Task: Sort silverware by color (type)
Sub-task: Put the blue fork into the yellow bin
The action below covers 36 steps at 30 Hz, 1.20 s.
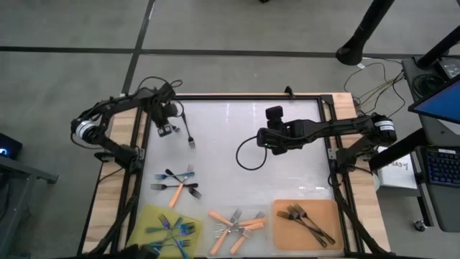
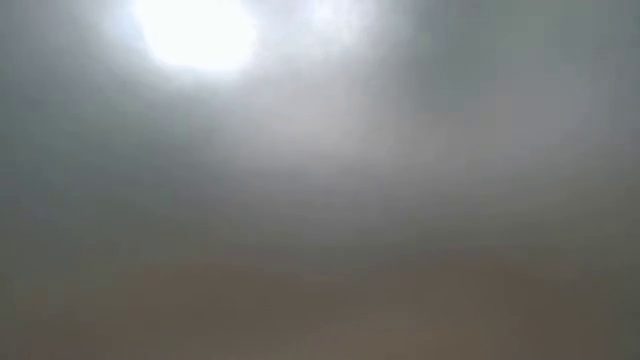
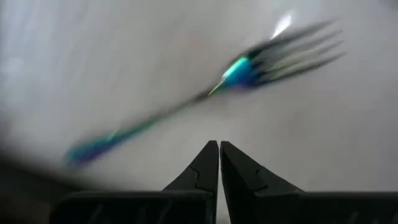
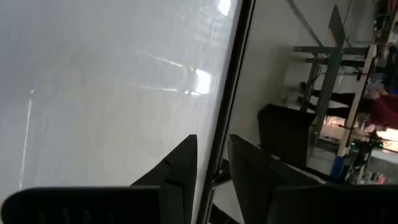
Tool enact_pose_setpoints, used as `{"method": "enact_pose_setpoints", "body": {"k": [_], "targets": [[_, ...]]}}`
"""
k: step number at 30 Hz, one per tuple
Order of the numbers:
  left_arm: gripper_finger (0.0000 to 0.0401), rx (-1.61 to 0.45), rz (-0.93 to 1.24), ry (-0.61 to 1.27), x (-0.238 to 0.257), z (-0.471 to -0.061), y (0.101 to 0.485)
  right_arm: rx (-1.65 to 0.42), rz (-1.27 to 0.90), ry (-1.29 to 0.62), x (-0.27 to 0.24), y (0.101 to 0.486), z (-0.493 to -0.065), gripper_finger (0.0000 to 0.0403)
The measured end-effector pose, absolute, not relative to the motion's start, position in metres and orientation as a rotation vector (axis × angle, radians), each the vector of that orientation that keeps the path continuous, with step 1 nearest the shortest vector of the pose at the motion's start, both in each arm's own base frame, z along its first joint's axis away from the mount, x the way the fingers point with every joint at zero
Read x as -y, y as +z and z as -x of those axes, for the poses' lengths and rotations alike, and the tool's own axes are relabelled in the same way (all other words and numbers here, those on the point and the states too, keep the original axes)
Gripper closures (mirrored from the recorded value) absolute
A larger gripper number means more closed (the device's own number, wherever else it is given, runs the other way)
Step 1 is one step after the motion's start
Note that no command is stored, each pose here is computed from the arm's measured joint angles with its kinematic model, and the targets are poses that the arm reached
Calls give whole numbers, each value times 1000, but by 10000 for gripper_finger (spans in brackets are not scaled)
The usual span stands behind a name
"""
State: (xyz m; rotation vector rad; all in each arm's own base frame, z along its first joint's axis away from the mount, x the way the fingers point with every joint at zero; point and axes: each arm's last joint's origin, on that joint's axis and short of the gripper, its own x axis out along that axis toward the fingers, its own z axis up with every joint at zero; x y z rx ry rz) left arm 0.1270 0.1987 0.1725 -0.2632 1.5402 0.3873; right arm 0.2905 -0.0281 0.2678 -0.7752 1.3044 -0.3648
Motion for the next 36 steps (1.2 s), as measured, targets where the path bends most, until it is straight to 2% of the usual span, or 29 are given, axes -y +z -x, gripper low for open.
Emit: {"method": "enact_pose_setpoints", "body": {"k": [3, 5, 15, 31, 36], "targets": [[401, -1658, 221, 569, -201, -121, 168, -1295, 747, -376, 28, 268, -291, 321], [401, -1654, 228, 618, -205, -123, 165, -1291, 738, -381, 28, 268, -291, 321], [401, -1643, 327, 536, -213, -130, 160, -1290, 744, -376, 28, 268, -291, 321], [401, -1632, 305, 509, -212, -130, 162, -1290, 743, -375, 28, 268, -291, 321], [401, -1562, 310, 504, -208, -130, 173, -1290, 743, -375, 28, 268, -291, 321]]}}
